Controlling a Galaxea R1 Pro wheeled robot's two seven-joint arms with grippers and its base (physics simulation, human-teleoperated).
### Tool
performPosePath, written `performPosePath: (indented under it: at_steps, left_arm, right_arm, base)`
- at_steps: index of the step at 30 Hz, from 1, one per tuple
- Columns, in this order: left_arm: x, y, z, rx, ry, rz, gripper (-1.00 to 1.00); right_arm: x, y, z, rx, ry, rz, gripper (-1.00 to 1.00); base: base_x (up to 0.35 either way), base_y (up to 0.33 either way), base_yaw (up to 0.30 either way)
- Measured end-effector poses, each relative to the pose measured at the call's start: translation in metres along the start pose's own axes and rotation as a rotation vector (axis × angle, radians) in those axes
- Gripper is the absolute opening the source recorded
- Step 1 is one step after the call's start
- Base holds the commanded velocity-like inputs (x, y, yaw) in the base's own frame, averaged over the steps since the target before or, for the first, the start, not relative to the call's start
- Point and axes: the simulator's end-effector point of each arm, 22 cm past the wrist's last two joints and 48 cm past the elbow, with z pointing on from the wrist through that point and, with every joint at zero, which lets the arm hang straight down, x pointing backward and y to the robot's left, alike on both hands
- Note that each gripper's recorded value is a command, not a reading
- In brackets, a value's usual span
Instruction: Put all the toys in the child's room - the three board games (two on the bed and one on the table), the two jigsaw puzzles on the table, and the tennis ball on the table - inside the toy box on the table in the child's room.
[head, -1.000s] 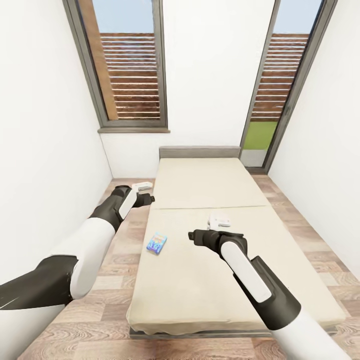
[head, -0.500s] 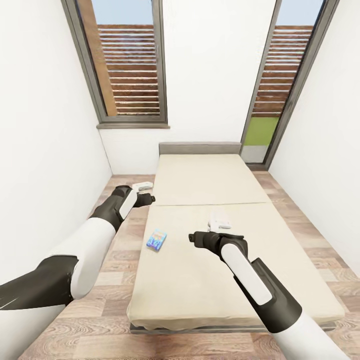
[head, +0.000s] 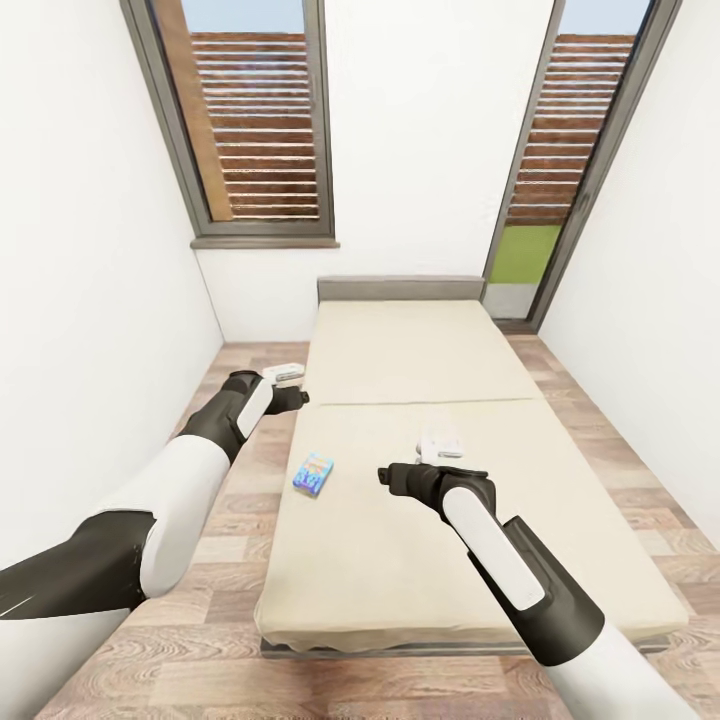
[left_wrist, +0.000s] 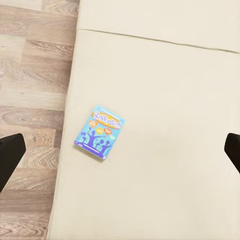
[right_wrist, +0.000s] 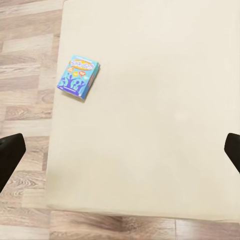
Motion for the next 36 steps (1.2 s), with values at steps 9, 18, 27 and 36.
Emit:
performPosePath:
  at_steps: [9,18,27,36]
  left_arm:
    - [-0.007,-0.005,0.002,0.011,0.008,-0.003,1.0]
    - [-0.025,-0.01,0.001,0.021,-0.002,-0.003,1.0]
    - [-0.02,-0.01,0.009,0.025,0.007,-0.007,1.0]
    - [-0.014,-0.009,0.017,0.026,0.014,-0.007,1.0]
  right_arm:
    - [0.006,-0.002,0.006,0.002,0.014,0.003,1.0]
    - [0.011,0.001,0.012,-0.005,0.029,0.009,1.0]
    - [0.014,0.0,0.017,-0.01,0.036,0.015,1.0]
    - [-0.003,-0.011,0.019,-0.083,0.029,0.129,1.0]
  base:
    - [0.0,0.0,0.0]
    - [0.0,0.0,0.0]
    - [0.0,0.0,0.0]
    - [0.0,0.0,0.0]
